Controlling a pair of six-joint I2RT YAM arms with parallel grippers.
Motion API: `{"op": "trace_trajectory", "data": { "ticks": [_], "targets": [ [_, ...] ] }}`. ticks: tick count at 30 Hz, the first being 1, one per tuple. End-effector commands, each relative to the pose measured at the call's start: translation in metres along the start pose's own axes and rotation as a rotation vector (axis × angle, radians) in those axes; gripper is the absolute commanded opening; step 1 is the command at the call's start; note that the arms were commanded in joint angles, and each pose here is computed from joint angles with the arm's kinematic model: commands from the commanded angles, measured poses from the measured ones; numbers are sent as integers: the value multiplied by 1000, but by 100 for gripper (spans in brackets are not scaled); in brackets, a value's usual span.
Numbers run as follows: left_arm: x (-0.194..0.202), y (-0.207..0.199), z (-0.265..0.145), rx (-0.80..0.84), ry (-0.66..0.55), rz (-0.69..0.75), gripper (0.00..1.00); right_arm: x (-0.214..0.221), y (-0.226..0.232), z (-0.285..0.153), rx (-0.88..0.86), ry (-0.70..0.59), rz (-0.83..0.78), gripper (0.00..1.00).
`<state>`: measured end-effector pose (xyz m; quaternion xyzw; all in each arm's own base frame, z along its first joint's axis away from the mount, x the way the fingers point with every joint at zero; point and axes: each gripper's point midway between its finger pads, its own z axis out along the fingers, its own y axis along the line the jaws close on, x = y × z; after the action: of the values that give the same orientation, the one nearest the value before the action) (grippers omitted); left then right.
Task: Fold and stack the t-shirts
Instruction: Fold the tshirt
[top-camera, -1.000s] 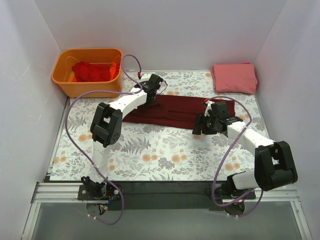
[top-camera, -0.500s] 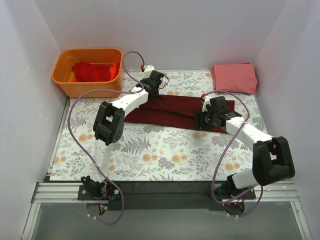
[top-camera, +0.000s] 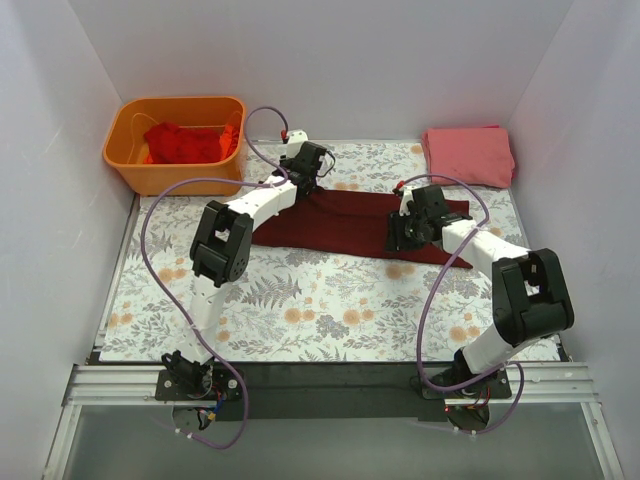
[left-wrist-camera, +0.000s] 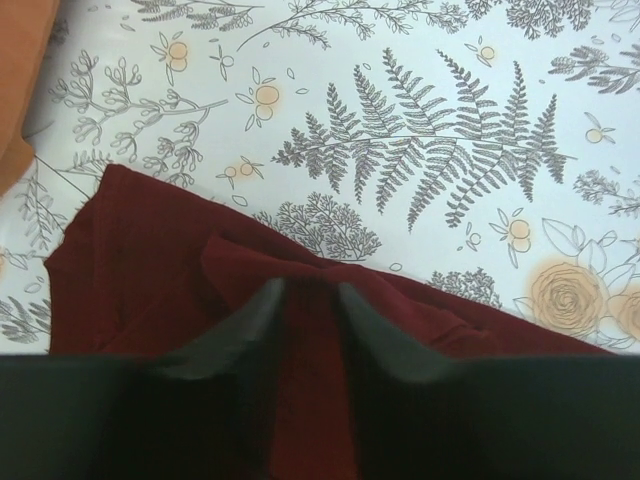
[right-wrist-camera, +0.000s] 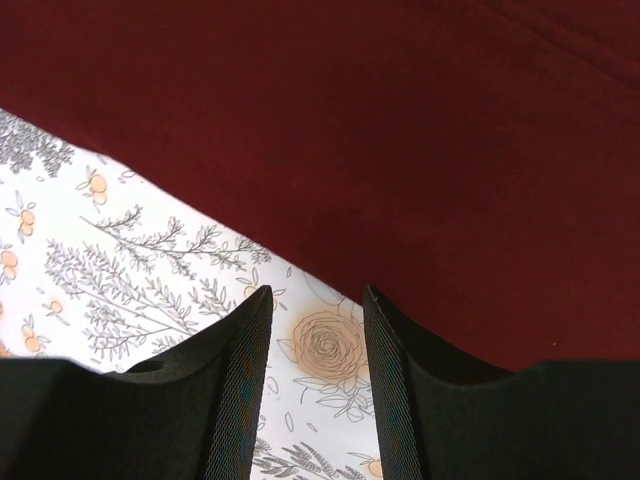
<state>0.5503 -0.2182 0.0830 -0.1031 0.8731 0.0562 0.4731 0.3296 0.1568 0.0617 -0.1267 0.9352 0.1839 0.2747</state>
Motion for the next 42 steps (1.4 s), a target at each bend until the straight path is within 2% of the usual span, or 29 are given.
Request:
{"op": "trace_trajectory", "data": {
  "ticks": [1, 5, 9, 11, 13, 16, 18, 22, 26, 30, 38, 42],
  "targets": [
    [-31, 0, -4, -5, -72, -45, 46, -27, -8, 2, 45, -65, -25, 48],
    [-57, -3, -22, 36, -102, -68, 67, -27, -23, -3, 81, -75, 14, 48],
    [-74, 9, -57, 65, -108, -113, 72, -24, -46, -12, 118, -91, 98, 48],
    [-83, 23, -81, 57, -102, -138, 72, -20, -60, -17, 130, -100, 162, 48],
    [-72, 37, -94, 38, -63, -169, 72, -18, -74, -24, 133, -118, 232, 48],
    [-45, 69, -116, -37, 14, -212, 73, -10, -88, -32, 121, -144, 312, 48],
    [-14, 94, -126, -77, 100, -230, 73, -6, -92, -37, 95, -171, 368, 48],
    [36, 135, -132, -163, 223, -384, 73, 1, -106, -46, 72, -220, 473, 47],
    [56, 165, -130, -186, 259, -543, 73, 7, -116, -52, 52, -260, 543, 47],
    [61, 170, -122, -171, 278, -627, 73, 16, -120, -50, 31, -261, 593, 47],
    [74, 159, -102, -170, 325, -637, 70, 19, -131, -48, 11, -300, 634, 46],
    [83, 156, -95, -170, 336, -637, 65, 20, -132, -48, -19, -315, 654, 45]
  ]
}}
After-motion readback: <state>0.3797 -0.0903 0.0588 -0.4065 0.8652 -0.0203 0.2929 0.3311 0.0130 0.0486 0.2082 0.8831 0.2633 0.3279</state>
